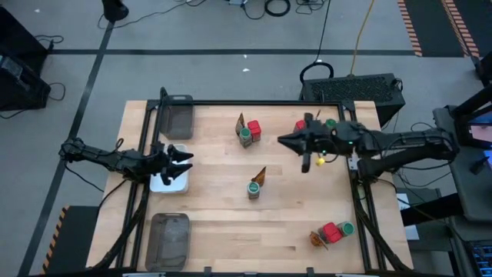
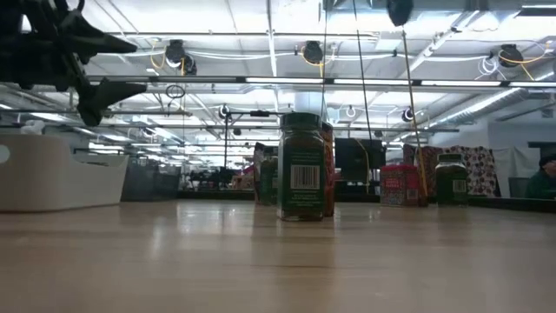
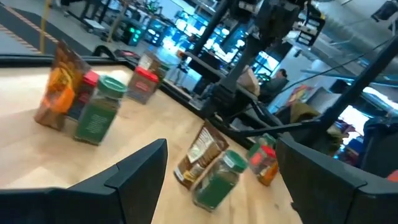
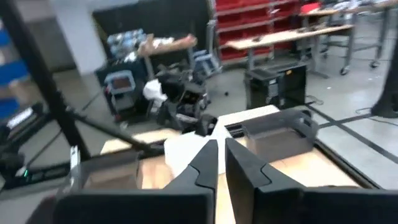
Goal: Sort spices by type
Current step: Put the orange seasoning bag into the bottom black bin
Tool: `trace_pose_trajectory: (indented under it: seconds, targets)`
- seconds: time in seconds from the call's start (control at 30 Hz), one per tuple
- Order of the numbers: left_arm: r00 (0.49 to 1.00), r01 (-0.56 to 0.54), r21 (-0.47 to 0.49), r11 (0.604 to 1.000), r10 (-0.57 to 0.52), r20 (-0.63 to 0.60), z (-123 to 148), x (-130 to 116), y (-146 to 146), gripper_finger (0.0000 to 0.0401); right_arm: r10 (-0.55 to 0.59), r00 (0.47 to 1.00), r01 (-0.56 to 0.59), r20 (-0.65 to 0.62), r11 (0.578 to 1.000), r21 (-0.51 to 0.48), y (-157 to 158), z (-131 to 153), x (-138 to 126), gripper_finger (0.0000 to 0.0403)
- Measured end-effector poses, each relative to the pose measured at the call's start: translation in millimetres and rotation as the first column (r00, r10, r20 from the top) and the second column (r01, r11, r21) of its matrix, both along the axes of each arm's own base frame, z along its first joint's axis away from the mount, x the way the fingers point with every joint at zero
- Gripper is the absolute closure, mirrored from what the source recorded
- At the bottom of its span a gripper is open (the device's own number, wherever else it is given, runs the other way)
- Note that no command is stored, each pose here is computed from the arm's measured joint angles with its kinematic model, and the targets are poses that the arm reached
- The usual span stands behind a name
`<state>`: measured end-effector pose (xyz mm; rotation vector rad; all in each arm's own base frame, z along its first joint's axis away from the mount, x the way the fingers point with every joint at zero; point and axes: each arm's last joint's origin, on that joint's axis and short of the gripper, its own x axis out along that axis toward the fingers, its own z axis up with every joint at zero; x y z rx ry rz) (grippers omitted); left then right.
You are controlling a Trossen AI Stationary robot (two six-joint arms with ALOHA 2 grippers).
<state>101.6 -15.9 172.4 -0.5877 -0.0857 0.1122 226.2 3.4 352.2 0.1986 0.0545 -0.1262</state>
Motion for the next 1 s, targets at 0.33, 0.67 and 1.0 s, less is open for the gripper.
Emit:
trace_pose_trajectory:
  seconds: [0.33, 0.67, 1.0]
  targets:
    - [0.988, 0.044, -0.031, 0.999, -0.039, 0.149, 15, -2, -1, 0.0098, 0.091, 0.965, -0.122, -0.246, 0.986, -0.117, 5, 24, 58, 0.0316]
    - [0.977, 0.11, -0.129, 0.986, -0.083, 0.196, 18, -2, -2, 0.0098, 0.144, 0.835, -0.289, -0.532, 0.936, -0.199, 7, 10, 104, 0.0264]
    - [0.996, 0.076, -0.028, 0.997, -0.075, 0.054, 77, -6, 0, 0.0098, 0.233, 0.639, -0.452, -0.733, 0.885, -0.112, 8, -34, 121, 0.0261]
